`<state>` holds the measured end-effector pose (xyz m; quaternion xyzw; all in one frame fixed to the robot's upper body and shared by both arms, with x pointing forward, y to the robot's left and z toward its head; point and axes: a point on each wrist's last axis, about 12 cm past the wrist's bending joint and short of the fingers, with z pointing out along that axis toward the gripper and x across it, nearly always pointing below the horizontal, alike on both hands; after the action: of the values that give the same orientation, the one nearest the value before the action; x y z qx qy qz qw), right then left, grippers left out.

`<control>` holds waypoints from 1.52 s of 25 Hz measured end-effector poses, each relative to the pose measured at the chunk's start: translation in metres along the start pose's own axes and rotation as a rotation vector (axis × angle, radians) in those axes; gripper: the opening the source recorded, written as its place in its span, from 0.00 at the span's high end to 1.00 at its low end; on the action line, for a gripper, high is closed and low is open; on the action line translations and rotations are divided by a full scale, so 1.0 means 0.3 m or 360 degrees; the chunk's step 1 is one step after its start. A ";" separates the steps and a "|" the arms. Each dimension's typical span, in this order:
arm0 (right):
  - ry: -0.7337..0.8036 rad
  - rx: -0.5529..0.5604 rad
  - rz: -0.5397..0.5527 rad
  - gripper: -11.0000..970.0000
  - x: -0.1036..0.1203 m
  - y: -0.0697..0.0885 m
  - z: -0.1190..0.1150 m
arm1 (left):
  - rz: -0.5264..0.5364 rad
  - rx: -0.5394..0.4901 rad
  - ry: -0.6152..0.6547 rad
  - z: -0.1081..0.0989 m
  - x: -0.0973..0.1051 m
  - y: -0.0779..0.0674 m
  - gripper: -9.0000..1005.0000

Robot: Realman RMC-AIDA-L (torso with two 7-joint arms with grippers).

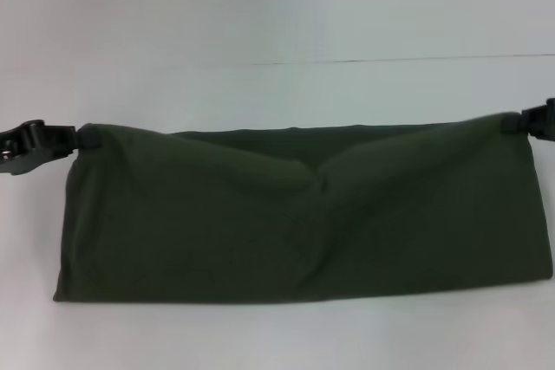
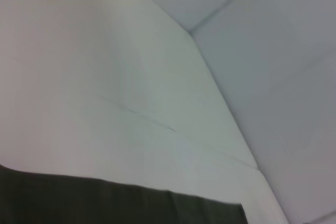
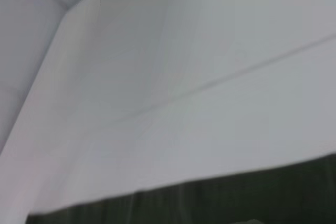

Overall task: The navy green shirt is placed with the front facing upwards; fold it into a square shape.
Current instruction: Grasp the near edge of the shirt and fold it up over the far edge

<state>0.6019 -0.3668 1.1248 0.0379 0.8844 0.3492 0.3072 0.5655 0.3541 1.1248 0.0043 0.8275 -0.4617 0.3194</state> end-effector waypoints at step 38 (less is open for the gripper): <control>-0.0412 0.0453 -0.0095 0.91 0.042 0.025 0.294 | -0.0039 -0.0446 -0.0521 0.249 0.086 0.103 0.95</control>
<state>0.6408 -0.3052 1.0730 0.0993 0.8787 0.2037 0.4202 0.5935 0.3073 1.0600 -0.1254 0.8208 -0.3405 0.4412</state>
